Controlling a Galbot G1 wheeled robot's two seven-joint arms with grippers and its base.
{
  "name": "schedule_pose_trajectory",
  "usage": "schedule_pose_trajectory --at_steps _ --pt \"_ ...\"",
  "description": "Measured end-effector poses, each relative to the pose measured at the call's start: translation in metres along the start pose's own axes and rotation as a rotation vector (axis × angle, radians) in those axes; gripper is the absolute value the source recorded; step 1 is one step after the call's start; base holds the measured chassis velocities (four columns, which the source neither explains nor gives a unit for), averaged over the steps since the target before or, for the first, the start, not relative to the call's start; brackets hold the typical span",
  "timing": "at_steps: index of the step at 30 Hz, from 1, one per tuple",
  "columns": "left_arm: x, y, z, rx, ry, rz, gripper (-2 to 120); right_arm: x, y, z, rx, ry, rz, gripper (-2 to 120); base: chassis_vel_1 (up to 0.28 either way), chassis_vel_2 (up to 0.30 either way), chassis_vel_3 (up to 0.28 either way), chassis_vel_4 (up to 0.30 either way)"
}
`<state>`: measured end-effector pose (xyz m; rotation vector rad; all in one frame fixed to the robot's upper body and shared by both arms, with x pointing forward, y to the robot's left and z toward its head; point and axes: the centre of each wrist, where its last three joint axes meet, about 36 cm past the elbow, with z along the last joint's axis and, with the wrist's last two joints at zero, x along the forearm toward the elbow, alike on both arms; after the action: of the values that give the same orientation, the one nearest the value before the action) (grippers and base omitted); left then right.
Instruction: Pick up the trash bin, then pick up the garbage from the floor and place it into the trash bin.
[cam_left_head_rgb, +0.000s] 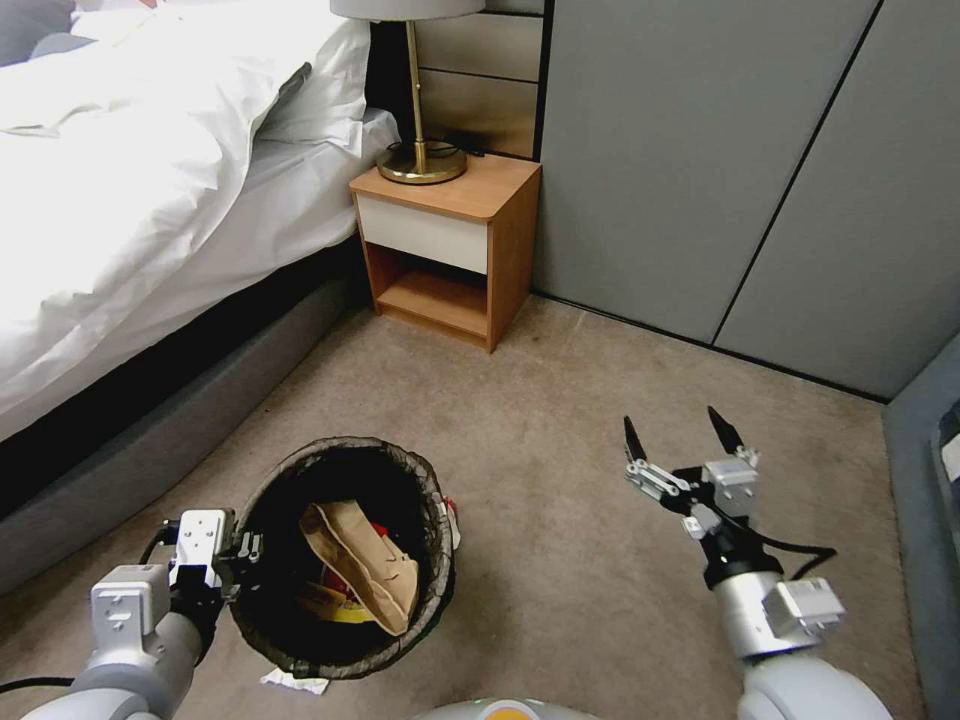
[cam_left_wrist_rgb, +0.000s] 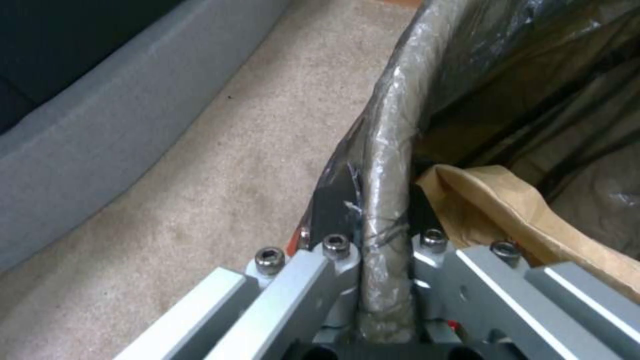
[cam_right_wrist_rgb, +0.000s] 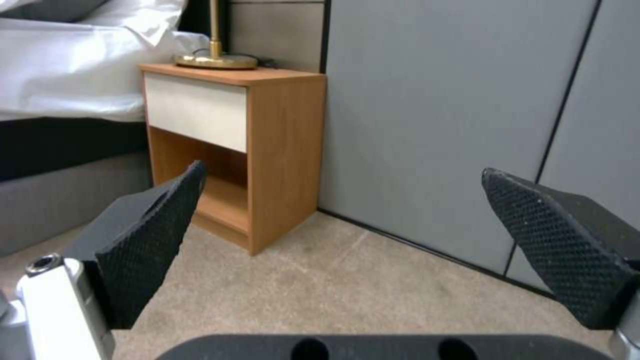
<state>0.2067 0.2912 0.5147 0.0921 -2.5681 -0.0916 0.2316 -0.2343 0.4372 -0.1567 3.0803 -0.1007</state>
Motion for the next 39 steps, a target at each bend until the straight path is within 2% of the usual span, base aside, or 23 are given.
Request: schedule_pose_trajectory --at_steps 7,39 --pt "-0.001 0.000 -0.001 0.008 -0.007 0.000 1 0.014 0.002 0.003 -0.008 0.006 0.025 100 0.000 0.000 0.000 0.000" --pt "-0.001 0.000 -0.001 0.023 -0.005 0.007 1 0.016 0.008 0.011 -0.031 0.018 0.041 100 0.026 0.031 0.031 0.030"
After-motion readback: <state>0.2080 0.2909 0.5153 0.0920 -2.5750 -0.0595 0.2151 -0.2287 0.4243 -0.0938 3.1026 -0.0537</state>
